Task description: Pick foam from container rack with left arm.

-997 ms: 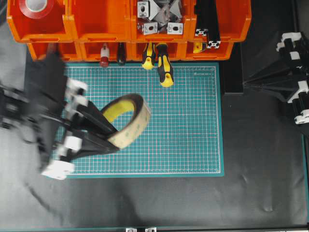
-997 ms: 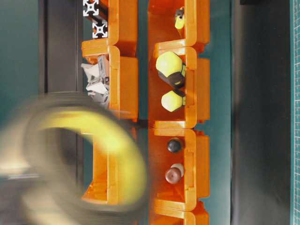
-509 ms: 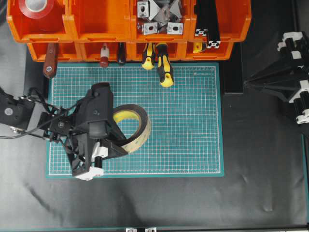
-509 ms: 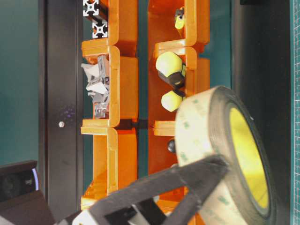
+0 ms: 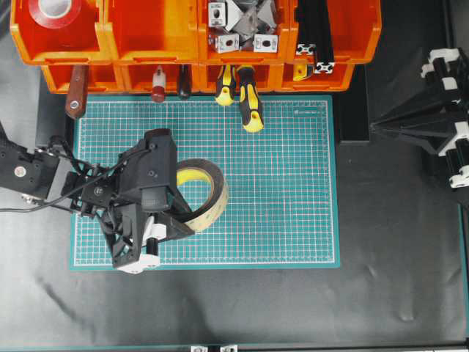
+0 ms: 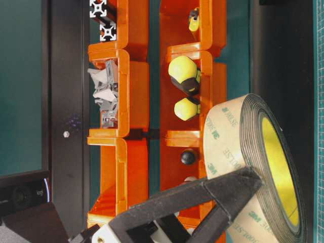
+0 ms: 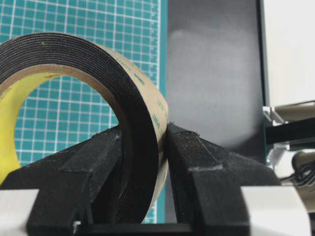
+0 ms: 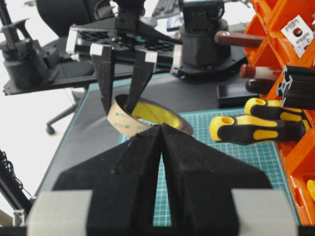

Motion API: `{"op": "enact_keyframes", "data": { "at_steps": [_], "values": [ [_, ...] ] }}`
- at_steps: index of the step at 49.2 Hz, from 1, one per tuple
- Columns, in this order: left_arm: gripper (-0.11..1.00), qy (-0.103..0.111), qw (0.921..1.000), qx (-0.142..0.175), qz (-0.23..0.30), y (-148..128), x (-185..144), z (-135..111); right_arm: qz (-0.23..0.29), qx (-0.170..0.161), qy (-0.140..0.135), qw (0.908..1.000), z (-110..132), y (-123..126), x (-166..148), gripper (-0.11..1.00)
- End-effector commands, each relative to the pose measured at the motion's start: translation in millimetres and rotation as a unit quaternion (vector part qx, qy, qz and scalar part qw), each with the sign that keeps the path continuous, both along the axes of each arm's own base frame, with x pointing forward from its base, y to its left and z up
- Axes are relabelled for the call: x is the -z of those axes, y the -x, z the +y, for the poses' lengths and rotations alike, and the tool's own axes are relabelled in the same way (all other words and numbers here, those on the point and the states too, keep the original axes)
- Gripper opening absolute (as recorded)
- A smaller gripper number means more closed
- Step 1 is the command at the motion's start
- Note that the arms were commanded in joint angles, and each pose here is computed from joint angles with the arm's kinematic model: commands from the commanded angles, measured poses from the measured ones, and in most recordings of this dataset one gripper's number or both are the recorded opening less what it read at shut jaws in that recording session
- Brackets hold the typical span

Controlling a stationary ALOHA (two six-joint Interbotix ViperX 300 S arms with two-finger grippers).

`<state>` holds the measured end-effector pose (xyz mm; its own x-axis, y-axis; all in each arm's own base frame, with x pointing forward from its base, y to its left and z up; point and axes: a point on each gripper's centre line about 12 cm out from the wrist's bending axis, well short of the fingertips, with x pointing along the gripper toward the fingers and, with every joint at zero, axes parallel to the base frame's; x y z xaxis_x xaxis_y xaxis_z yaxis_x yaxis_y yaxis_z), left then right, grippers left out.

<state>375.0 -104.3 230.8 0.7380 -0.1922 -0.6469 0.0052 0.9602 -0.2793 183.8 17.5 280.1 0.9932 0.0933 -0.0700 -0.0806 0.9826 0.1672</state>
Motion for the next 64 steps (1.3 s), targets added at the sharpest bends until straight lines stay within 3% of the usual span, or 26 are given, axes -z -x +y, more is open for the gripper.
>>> {"op": "enact_keyframes", "data": {
  "at_steps": [1, 16, 24, 29, 49, 64],
  "values": [
    [0.27, 0.004, 0.9997, 0.000, -0.022, -4.7, -15.8, 0.0, -0.014, 0.000, -0.003, 0.9999, 0.4, -1.9, -9.0, 0.00],
    [0.30, 0.003, 0.9998, -0.004, -0.018, -5.8, -13.7, 2.9, -0.015, 0.000, -0.003, 0.9999, 0.4, -1.9, -9.1, 0.00],
    [0.76, 0.000, 0.9999, -0.005, -0.011, -4.6, -8.4, 3.8, -0.017, 0.000, -0.003, 0.9998, 0.3, -1.9, -9.7, 0.00],
    [0.91, 0.000, 0.9999, -0.006, -0.010, -3.3, -7.9, 5.4, -0.017, 0.000, -0.003, 0.9998, 0.3, -1.9, -9.7, 0.00],
    [0.90, 0.003, 0.9998, -0.011, -0.019, 2.9, -14.0, 10.7, -0.018, 0.000, -0.003, 0.9998, 0.3, -1.7, -10.0, 0.00],
    [0.90, 0.019, 0.9964, -0.014, -0.081, 32.8, -61.0, 20.6, -0.020, 0.000, -0.003, 0.9998, 0.3, -1.3, -11.2, 0.00]
  ]
}}
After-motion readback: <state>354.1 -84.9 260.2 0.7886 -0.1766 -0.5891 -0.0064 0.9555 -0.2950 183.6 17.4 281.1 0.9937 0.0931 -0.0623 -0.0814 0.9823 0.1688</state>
